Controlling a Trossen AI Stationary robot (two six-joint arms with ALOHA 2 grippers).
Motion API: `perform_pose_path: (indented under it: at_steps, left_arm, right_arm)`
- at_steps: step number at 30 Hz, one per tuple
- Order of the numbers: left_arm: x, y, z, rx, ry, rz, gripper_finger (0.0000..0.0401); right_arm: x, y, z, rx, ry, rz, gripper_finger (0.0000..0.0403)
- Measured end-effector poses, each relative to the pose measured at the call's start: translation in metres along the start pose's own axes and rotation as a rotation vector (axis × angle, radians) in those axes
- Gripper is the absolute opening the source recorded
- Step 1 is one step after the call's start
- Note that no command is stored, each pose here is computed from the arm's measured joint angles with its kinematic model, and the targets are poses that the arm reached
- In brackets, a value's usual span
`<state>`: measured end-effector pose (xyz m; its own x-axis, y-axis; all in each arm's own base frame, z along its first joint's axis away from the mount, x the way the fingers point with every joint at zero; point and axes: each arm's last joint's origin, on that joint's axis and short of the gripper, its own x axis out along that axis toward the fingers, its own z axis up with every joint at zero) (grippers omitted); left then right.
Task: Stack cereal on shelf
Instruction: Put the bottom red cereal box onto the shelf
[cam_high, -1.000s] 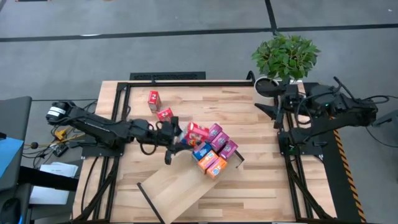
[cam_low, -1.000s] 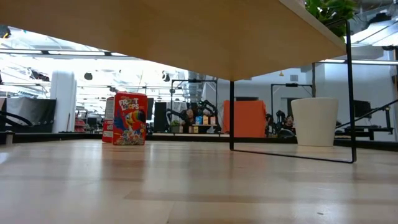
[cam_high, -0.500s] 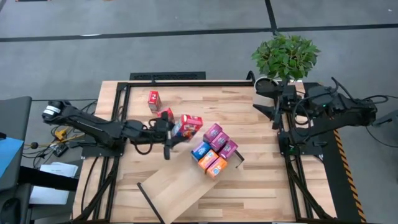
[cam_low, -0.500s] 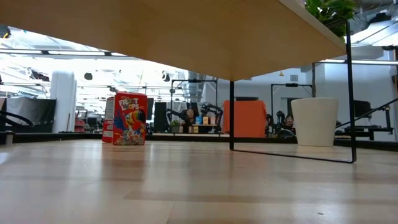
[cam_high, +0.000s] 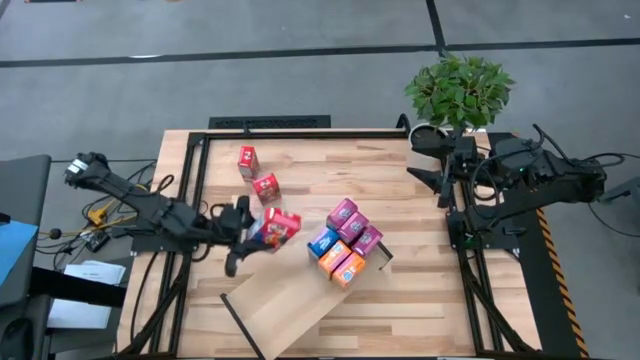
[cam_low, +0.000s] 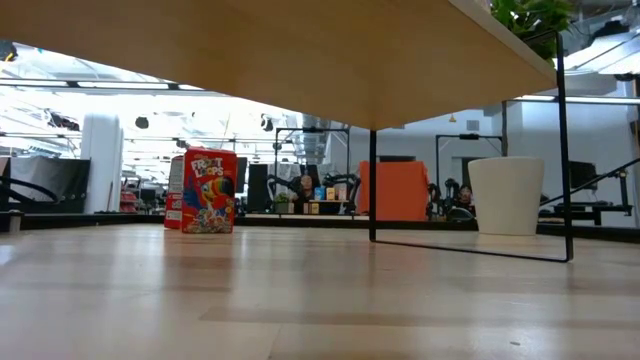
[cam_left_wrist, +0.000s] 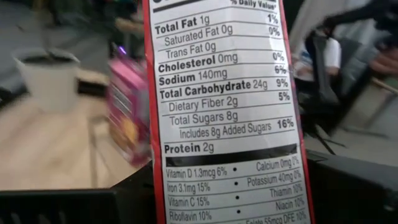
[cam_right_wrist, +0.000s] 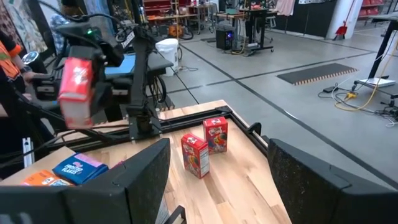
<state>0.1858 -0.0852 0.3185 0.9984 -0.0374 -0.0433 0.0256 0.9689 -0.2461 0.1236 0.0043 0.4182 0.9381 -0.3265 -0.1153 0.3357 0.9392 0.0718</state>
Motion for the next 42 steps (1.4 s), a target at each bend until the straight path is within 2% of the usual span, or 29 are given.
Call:
perform_pose_path:
  at_steps: [5, 8, 12, 18, 29, 35, 42]
  left_arm:
    - [-0.002, -0.013, -0.01, -0.015, 0.057, -0.052, 0.016]
    - [-0.004, -0.017, -0.012, -0.001, 0.061, -0.057, 0.016]
    - [-0.006, -0.021, -0.013, 0.0, 0.066, -0.077, 0.016]
    - [-0.008, -0.028, -0.017, -0.01, 0.083, -0.104, 0.016]
    - [-0.005, -0.034, -0.027, 0.031, 0.105, -0.044, 0.016]
    - [0.01, -0.048, -0.044, 0.042, 0.119, -0.066, 0.016]
    - [0.027, -0.058, -0.061, 0.041, 0.084, 0.007, 0.016]
  right_arm:
    - [0.0, 0.0, 0.002, 0.02, -0.019, 0.003, 0.0295]
    - [-0.003, 0.0, 0.008, 0.034, -0.08, 0.01, 0.0295]
    - [-0.017, -0.007, 0.017, 0.058, -0.173, 0.017, 0.0295]
    - [-0.038, -0.017, 0.02, 0.111, -0.221, 0.022, 0.0295]
    - [-0.042, -0.021, 0.015, 0.114, -0.189, -0.025, 0.0295]
    - [-0.041, -0.021, 0.012, 0.161, -0.16, -0.02, 0.0295]
    - [-0.041, -0.021, 0.01, 0.155, -0.144, -0.023, 0.0295]
